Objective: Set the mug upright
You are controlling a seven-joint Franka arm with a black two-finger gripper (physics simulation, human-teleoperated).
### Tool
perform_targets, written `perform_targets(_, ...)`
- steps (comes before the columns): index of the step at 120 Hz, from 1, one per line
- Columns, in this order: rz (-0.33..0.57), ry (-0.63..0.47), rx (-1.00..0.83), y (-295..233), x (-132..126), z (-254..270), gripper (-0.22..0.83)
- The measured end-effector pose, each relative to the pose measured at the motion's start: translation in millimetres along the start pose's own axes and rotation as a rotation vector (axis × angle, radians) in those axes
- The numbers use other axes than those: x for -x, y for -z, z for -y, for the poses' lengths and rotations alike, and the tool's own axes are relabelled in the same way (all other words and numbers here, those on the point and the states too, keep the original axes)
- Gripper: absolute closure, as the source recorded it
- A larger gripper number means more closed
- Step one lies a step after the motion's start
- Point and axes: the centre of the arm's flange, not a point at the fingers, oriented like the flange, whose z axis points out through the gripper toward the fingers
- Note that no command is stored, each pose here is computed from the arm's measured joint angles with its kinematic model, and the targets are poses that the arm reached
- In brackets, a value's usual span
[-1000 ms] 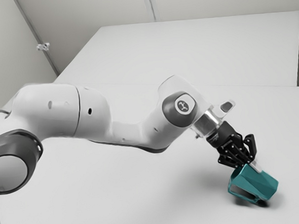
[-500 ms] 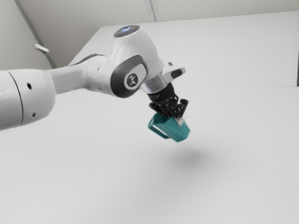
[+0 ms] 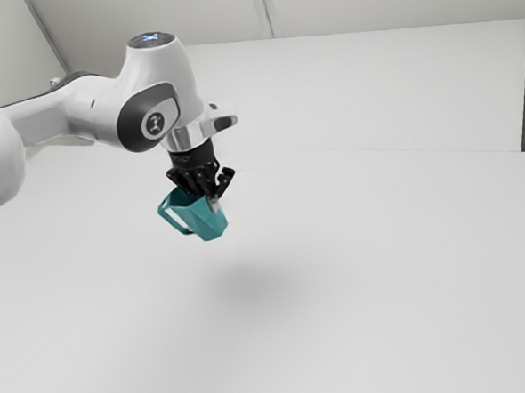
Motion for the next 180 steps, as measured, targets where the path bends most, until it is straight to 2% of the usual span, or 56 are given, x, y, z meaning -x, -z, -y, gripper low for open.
perform_targets(22, 0.086, 0.065, -0.013, -27.1, 7.5, 43.0, 0.78)
perform_targets(53, 0.142, 0.096, -0.004, -71.6, 7.2, 62.9, 0.78)
perform_targets(65, 0.146, 0.069, -0.003, -84.2, 8.1, 48.9, 0.78)
perform_targets(90, 0.150, -0.073, -0.009, -103.2, 21.2, -27.7, 0.78)
perform_targets(115, 0.157, -0.020, 0.005, -122.3, 19.4, -3.0, 0.78)
perform_targets(132, 0.147, -0.023, 0.008, -124.8, 18.6, -6.2, 0.78)
perform_targets(135, 0.146, -0.025, 0.009, -124.9, 18.5, -7.3, 0.76)
perform_targets(159, 0.134, -0.022, 0.036, -115.2, 19.2, -9.2, 0.33)
perform_targets(180, 0.098, -0.024, 0.044, -89.8, 22.4, -6.5, 0.15)
